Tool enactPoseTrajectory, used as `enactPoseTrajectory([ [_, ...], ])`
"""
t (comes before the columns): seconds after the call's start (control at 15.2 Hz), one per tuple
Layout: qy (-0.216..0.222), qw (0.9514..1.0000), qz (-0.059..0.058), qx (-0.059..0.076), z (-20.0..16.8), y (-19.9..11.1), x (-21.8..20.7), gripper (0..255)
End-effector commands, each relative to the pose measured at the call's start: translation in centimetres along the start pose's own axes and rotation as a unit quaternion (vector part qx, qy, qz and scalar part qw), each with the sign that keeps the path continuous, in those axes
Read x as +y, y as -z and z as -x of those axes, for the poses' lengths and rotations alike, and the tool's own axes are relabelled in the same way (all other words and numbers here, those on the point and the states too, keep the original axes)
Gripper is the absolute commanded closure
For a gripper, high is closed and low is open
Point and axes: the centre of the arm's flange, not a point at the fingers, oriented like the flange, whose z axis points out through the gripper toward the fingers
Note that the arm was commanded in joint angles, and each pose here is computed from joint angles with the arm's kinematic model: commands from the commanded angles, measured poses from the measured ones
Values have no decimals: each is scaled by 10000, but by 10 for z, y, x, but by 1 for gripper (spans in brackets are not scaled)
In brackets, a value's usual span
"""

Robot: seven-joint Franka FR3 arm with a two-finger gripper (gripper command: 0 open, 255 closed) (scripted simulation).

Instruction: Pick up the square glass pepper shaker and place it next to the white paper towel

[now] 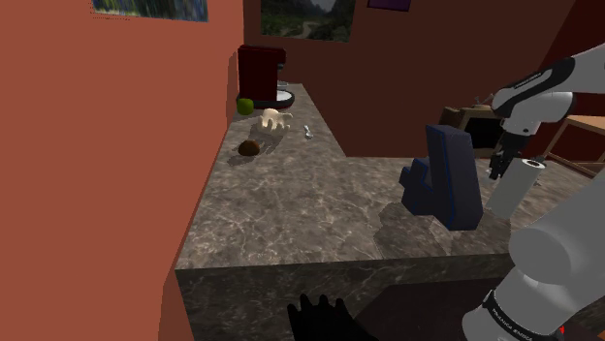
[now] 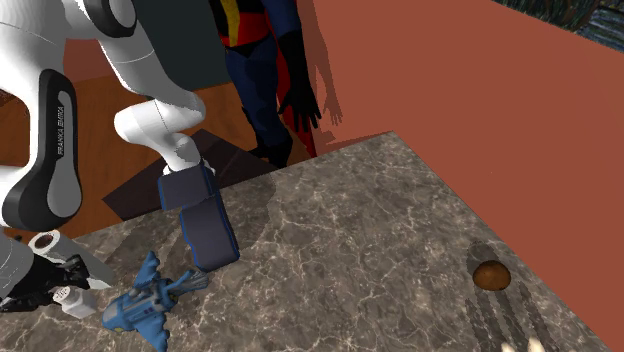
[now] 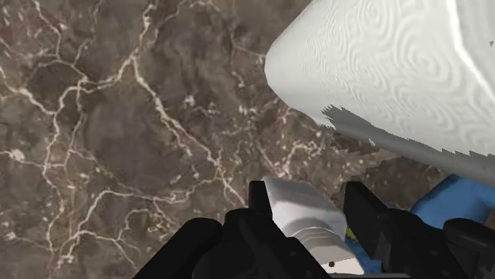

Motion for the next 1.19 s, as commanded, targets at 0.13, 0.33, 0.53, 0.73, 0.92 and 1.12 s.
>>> enactPoseTrajectory([
  [0.13,0,10000,2,2,-2,-20,1,255],
  [0.33,0,10000,2,2,-3,-36,1,255],
  [0.53,0,10000,2,2,-4,-45,1,255],
  [0.73,0,10000,2,2,-4,-45,1,255],
  [0.92,0,10000,2,2,-4,-45,1,255],
  [1.12,0,10000,2,2,-4,-45,1,0],
])
